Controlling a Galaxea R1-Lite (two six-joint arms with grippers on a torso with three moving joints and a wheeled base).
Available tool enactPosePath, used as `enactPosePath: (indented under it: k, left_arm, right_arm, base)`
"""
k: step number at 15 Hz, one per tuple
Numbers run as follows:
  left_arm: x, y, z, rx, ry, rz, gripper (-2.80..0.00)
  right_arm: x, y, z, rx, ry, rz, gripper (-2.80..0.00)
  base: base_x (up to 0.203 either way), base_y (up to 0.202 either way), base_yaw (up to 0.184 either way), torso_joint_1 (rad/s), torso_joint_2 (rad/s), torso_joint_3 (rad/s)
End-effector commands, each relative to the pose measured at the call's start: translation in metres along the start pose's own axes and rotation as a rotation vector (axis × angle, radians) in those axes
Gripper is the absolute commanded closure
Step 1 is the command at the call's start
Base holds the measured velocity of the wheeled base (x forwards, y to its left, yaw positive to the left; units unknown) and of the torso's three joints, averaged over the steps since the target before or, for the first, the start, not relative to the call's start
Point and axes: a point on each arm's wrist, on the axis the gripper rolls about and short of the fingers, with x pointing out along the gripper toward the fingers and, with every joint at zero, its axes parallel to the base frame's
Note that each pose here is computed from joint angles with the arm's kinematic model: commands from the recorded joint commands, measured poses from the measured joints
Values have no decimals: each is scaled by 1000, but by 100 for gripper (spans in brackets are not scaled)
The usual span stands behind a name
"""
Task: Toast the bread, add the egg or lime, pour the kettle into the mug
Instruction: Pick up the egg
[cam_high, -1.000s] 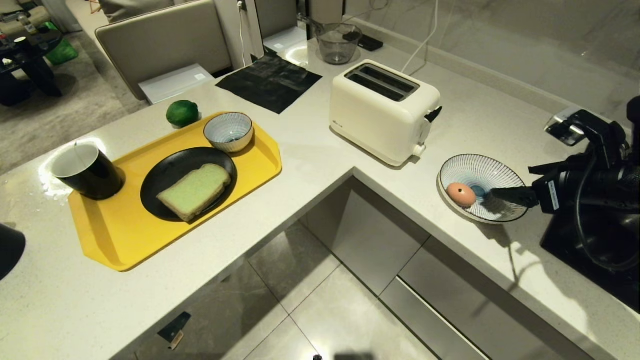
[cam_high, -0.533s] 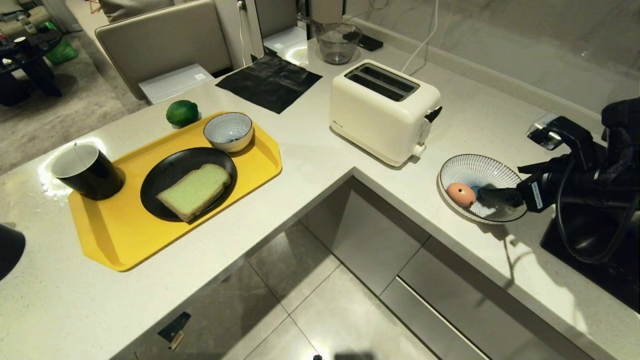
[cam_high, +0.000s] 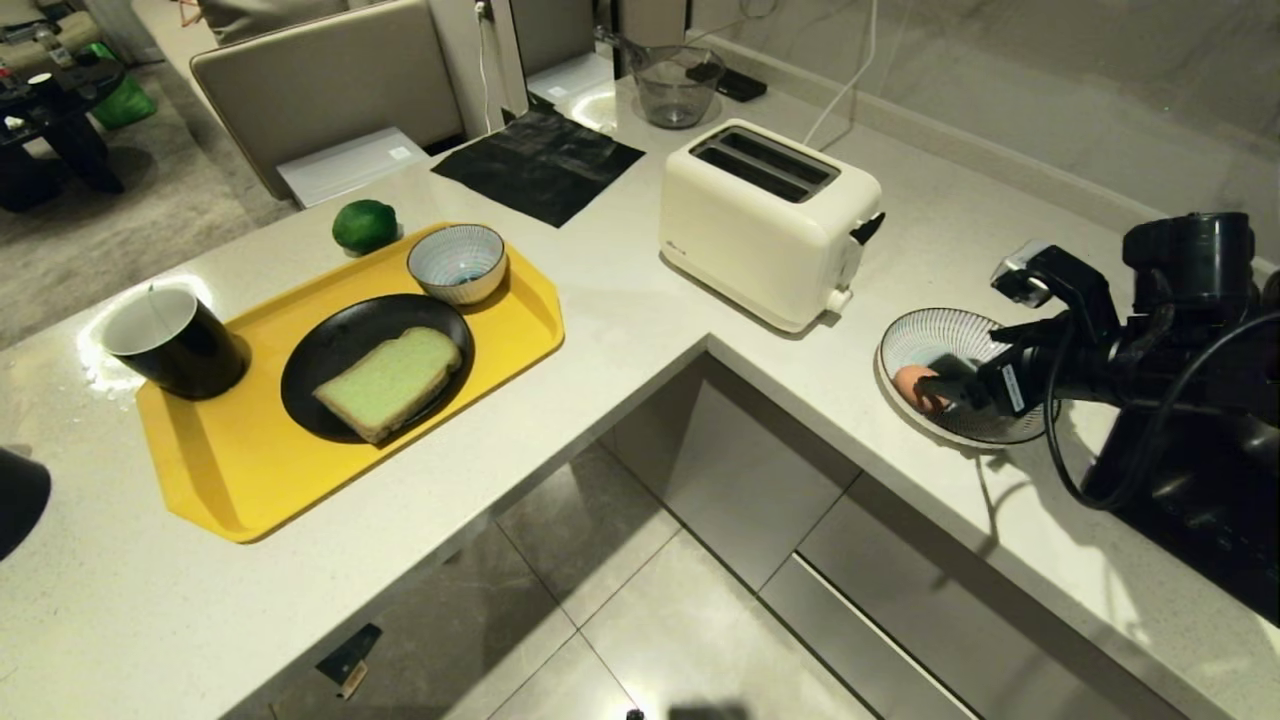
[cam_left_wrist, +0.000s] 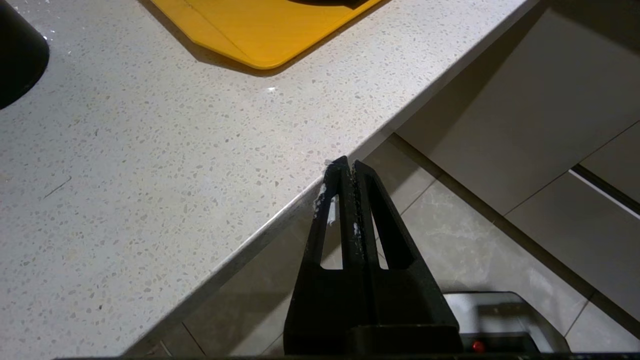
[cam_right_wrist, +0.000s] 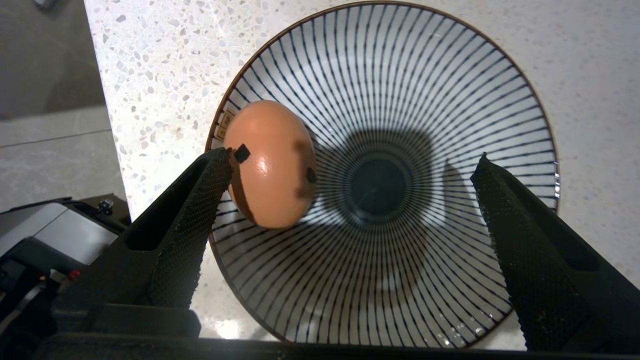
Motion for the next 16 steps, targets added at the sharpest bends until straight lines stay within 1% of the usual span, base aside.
enactPosePath:
  k: [1, 7, 11, 14, 16]
  left_arm:
    - [0, 0, 0, 0, -1, 1, 0]
    - [0, 0, 0, 0, -2, 1, 0]
    - [0, 0, 0, 0, 0, 1, 0]
    - [0, 0, 0, 0, -2, 1, 0]
    - [0, 0, 0, 0, 0, 1, 0]
  right_arm:
    - [12, 0, -4, -4, 16, 12, -280]
    - [20, -1, -6, -2, 22, 18, -280]
    - [25, -4, -3, -7, 9, 19, -280]
    - [25, -4, -3, -41, 8, 22, -280]
    - [25, -4, -3, -48, 9, 22, -280]
  base:
    - [0, 0, 0, 0, 0, 0]
    - [0, 0, 0, 0, 0, 0]
    - [0, 0, 0, 0, 0, 0]
    - [0, 0, 0, 0, 0, 0]
    - [0, 0, 0, 0, 0, 0]
